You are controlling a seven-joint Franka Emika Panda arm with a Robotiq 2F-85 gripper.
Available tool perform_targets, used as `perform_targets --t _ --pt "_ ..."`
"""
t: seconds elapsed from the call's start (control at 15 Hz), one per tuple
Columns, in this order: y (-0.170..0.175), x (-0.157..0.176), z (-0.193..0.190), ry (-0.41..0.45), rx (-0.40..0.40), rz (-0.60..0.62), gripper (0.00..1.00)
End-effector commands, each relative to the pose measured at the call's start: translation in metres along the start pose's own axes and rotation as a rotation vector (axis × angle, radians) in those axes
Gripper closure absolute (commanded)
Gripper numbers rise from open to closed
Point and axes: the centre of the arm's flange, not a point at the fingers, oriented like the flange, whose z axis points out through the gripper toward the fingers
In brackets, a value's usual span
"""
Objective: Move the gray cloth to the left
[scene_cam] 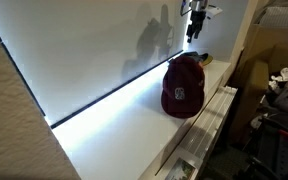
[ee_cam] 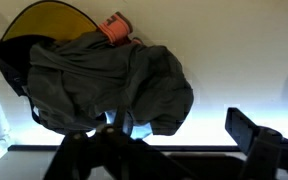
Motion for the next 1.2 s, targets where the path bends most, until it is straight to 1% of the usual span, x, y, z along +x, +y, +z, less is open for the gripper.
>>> perform_targets --t 0.0,0.07,0.13,0.2,0.27,0.33,0.47,0.53,0.6,0.73,0.87,0.93,1.07,1.13 --pt "0.0 0.0 0.0 0.001 -0.001 0.0 0.0" --pt "-0.039 -0.01 0.002 -0.023 -0.018 0.025 0.0" --pt "-0.036 0.0 0.033 -0.045 -0.062 0.071 0.0" --pt "-0.037 0.002 0.052 -0.074 -0.089 0.099 0.0" --pt "-0.04 0.003 0.068 -0.089 -0.129 0.129 0.0" --pt "-0.047 0.006 0.082 -0.106 -0.148 0.154 0.0" --pt "-0.048 0.01 0.106 -0.137 -0.181 0.224 0.0" --pt "-0.044 0.012 0.114 -0.151 -0.176 0.254 0.0" --pt "-0.054 0.003 0.104 -0.144 -0.147 0.211 0.0" --pt "-0.051 0.004 0.118 -0.156 -0.156 0.24 0.0" --pt "-0.047 0.005 0.117 -0.153 -0.162 0.247 0.0" --pt "-0.056 0.003 0.121 -0.068 -0.246 0.293 0.0" --pt "-0.076 -0.014 0.112 0.05 -0.295 0.283 0.0" --pt "-0.086 -0.018 0.114 0.107 -0.326 0.281 0.0"
